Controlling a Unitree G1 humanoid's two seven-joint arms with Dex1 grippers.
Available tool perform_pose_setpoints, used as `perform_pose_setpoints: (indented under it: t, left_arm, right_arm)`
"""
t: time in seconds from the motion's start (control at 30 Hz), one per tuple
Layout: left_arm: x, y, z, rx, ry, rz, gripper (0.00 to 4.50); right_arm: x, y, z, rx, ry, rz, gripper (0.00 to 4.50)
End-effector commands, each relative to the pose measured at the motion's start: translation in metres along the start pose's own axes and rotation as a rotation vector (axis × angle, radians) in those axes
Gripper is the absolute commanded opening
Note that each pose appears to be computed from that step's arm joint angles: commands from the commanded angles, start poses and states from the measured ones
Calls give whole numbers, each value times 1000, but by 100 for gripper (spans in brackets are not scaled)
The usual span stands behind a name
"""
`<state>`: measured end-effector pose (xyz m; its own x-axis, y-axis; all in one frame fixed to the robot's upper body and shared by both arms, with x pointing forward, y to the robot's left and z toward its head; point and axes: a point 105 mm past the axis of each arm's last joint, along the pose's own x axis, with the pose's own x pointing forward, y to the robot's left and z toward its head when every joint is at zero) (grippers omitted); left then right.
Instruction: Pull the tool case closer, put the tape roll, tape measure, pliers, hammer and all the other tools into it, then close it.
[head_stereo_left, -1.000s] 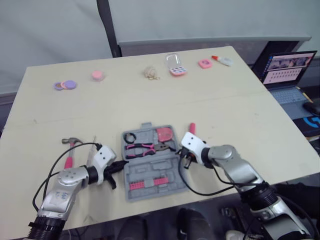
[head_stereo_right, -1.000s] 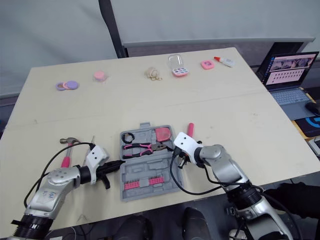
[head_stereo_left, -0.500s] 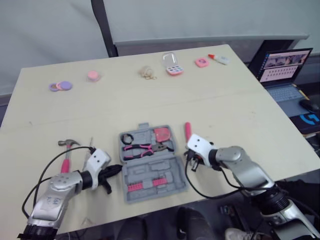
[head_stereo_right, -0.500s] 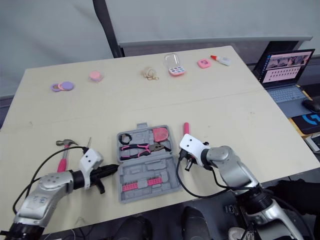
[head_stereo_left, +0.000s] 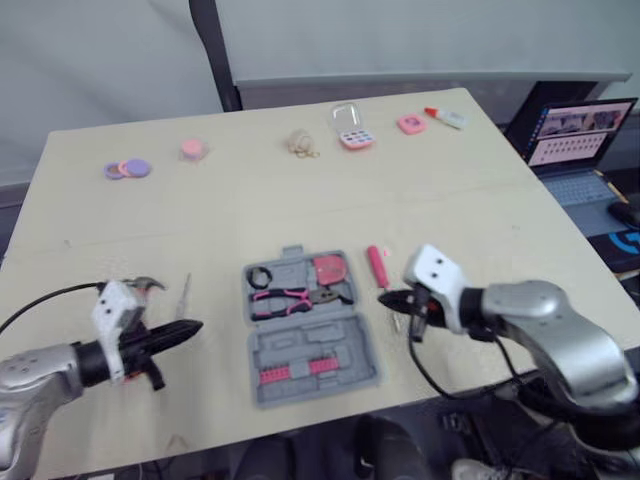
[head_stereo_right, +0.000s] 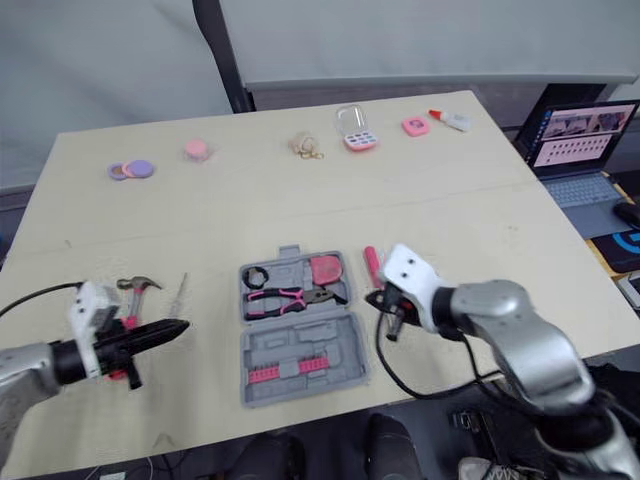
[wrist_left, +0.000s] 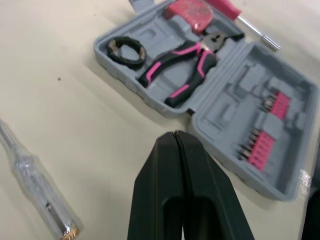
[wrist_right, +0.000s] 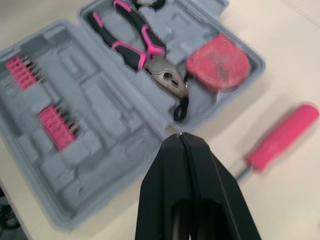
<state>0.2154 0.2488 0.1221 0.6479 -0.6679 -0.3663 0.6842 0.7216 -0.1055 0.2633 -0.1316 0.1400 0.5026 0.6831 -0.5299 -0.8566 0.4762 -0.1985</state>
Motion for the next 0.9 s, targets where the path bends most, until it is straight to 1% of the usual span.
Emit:
perform_pose_setpoints:
  t: [0.03, 0.1, 0.2, 0.33, 0.43, 0.6, 0.7, 0.73, 0.8, 0.83, 0.9]
  left_arm:
    - [-25, -21, -2, -12, -20, -48, 5]
    - [-36, -29, -9, -21, -47, -40, 5]
    - [-47, -40, -28, -54, -49, -9, 5]
    - [-63, -53, -60, -88, -32, 44, 5]
    - [-86, -62, -89, -123, 4, 126, 5]
    - [-106, -69, -116, -138, 26, 200, 5]
    - [-105, -70, -121, -144, 12, 199, 5]
    - [-104, -71, -121, -151, 7, 184, 27]
    - [-102, -73, -121, -162, -2, 157, 83]
    - [-101, -73, -121, -161, -4, 153, 126]
    - [-100, -72, -121, -158, -6, 151, 232]
  right_arm:
    - [-24, 22, -7, 43, -27, 72, 3]
    - [-34, 32, -18, 91, -34, 104, 3]
    - [-43, 40, -32, 109, -47, 104, 3]
    - [-51, 56, -51, 161, -40, 135, 3]
    - [-52, 63, -67, 196, -17, 126, 3]
    - [-54, 64, -84, 260, 2, 96, 3]
    - [-56, 66, -88, 287, 2, 102, 3]
    - [-57, 66, -89, 298, 7, 101, 26]
    - [-62, 68, -93, 328, 30, 105, 85]
    - [-64, 68, -94, 332, 39, 107, 126]
    - [-65, 69, -95, 332, 45, 108, 230]
